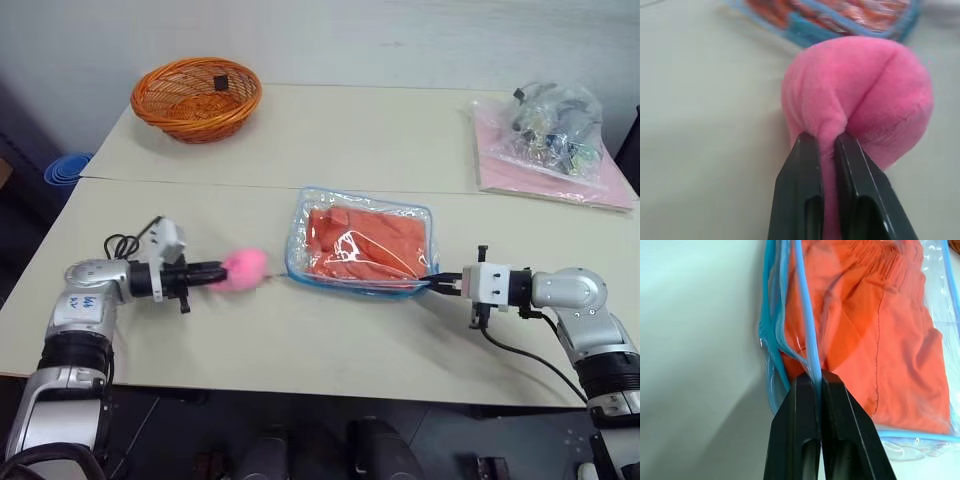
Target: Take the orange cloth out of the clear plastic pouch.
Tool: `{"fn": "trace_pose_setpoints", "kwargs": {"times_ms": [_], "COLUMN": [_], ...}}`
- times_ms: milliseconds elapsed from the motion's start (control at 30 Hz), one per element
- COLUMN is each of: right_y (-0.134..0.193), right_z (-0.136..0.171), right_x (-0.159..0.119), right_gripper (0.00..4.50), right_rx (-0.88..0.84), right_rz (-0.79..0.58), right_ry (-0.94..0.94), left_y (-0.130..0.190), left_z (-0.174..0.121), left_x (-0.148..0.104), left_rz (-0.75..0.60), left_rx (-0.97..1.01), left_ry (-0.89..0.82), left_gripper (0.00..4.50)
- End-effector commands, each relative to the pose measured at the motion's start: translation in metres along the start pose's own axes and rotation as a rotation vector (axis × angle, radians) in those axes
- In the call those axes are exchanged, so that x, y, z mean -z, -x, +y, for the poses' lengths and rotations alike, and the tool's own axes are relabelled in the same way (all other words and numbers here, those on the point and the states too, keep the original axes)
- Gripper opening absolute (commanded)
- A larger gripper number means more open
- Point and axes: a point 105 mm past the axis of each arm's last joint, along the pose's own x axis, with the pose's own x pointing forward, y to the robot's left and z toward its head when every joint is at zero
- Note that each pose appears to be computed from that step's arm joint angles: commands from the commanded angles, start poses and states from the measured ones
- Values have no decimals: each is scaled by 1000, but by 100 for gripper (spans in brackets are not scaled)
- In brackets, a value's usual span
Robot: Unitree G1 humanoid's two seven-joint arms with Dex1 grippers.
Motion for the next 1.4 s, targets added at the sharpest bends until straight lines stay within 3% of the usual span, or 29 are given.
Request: {"fn": "trace_pose_setpoints", "kwargs": {"times_ms": [33, 100, 167, 267, 467, 633, 733, 800, 833, 933, 967, 1067, 1300, 1400], "right_y": [18, 19, 20, 28, 77, 99, 94, 85, 81, 71, 67, 58, 42, 39], "right_z": [-9, -16, -17, -16, -18, 14, 39, 58, 64, 80, 85, 91, 87, 85], "right_x": [-1, -4, -11, -19, -45, -60, -67, -69, -70, -69, -68, -65, -75, -76], "right_gripper": [0, 0, 0, 73, 283, 447, 450, 450, 450, 450, 450, 450, 450, 450], "right_rx": [28, 84, 111, 137, 288, 267, 232, 211, 215, 226, 237, 275, 344, 360], "right_rz": [7, -18, -83, -135, -215, -181, -155, -141, -138, -116, -106, -89, -141, -148], "right_ry": [13, 22, -71, -155, -262, -392, -442, -443, -447, -422, -409, -366, -322, -315], "left_y": [20, 15, 8, 5, 31, 53, 41, 26, 13, -32, -46, -83, -137, -149], "left_z": [14, 5, -7, -20, 2, 8, 1, -13, -19, -49, -66, -98, -124, -124], "left_x": [2, -1, -5, -11, -40, -39, -46, -38, -43, -76, -75, -70, -61, -66], "left_rz": [18, 10, 17, 49, 64, 209, 200, 288, 246, -50, -73, -100, -41, -58], "left_rx": [-93, -33, 25, 76, -67, -36, 42, 161, 184, 239, 312, 400, 413, 383], "left_ry": [-25, -60, -89, -186, -352, -439, -484, -592, -633, -619, -621, -694, -883, -894], "left_gripper": [2, 2, 75, 163, 355, 356, 413, 447, 447, 447, 447, 447, 447, 389]}}
